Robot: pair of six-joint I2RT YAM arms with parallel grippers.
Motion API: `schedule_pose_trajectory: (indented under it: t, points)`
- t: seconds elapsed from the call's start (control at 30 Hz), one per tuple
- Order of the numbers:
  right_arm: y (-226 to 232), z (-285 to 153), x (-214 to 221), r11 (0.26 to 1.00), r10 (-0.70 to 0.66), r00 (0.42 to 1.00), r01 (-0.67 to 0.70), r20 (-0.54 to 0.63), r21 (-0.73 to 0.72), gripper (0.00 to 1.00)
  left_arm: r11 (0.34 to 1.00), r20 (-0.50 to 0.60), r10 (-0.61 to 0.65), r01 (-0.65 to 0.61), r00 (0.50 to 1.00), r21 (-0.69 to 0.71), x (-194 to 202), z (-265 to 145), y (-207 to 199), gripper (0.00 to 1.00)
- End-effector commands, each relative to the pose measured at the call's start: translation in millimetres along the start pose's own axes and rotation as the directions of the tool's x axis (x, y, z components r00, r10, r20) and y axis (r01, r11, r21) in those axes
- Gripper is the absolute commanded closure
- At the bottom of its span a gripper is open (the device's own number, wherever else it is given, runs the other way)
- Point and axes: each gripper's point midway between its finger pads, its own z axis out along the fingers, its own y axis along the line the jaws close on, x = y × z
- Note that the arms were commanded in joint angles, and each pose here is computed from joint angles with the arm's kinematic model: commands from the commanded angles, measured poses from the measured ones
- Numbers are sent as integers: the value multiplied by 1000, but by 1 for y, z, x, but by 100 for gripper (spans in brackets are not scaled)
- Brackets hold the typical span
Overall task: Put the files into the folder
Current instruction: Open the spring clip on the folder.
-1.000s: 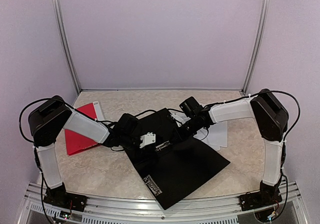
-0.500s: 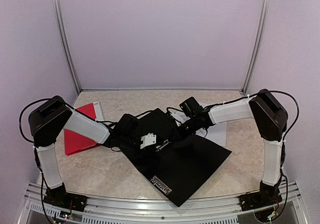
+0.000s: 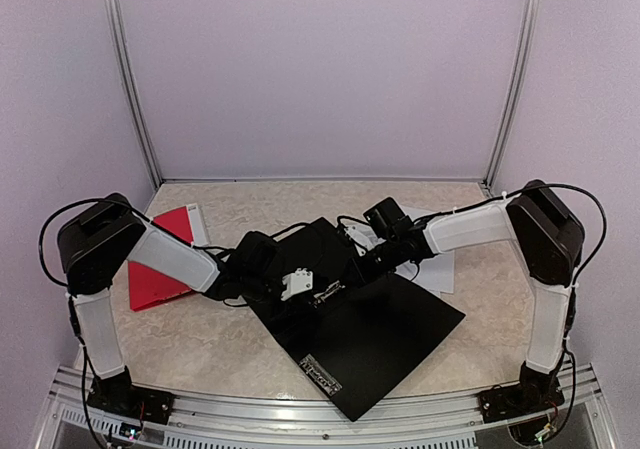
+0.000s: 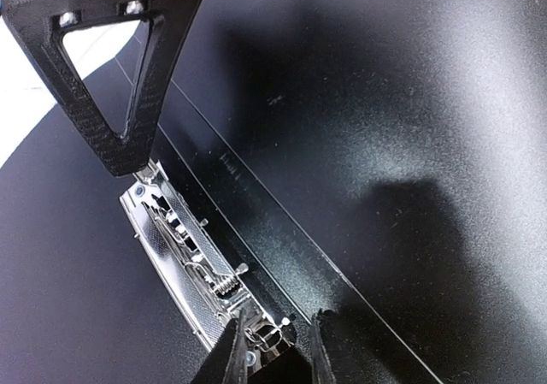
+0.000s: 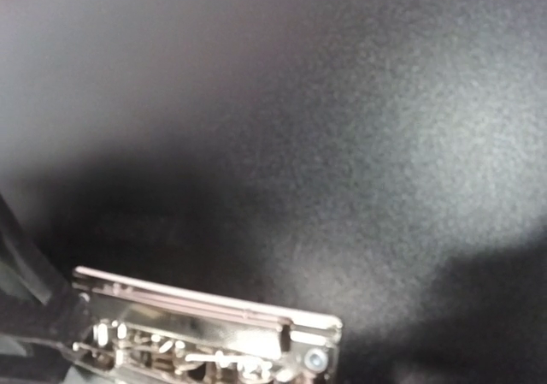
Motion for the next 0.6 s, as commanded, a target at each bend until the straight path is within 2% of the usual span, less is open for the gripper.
schedule_pose_trajectory:
  t: [0.0, 0.27, 0.43, 0.57]
  points:
    - [-15, -4, 7, 996, 11, 1000, -11, 0, 91, 100, 999, -54, -51, 52, 997, 16, 20, -1, -20, 73]
    - [-17, 0, 19, 996, 40, 999, -39, -4, 80, 100, 993, 26, -53, 56, 998, -101, 0, -16, -4, 62]
    - [-15, 0, 20, 997, 45, 999, -45, -1, 70, 100, 974, 36, -145, 149, 989, -171, -2, -17, 12, 46]
    - [-13, 1, 23, 997, 48, 999, -48, -4, 63, 100, 952, 5, -255, 252, 967, -174, -3, -9, 22, 43]
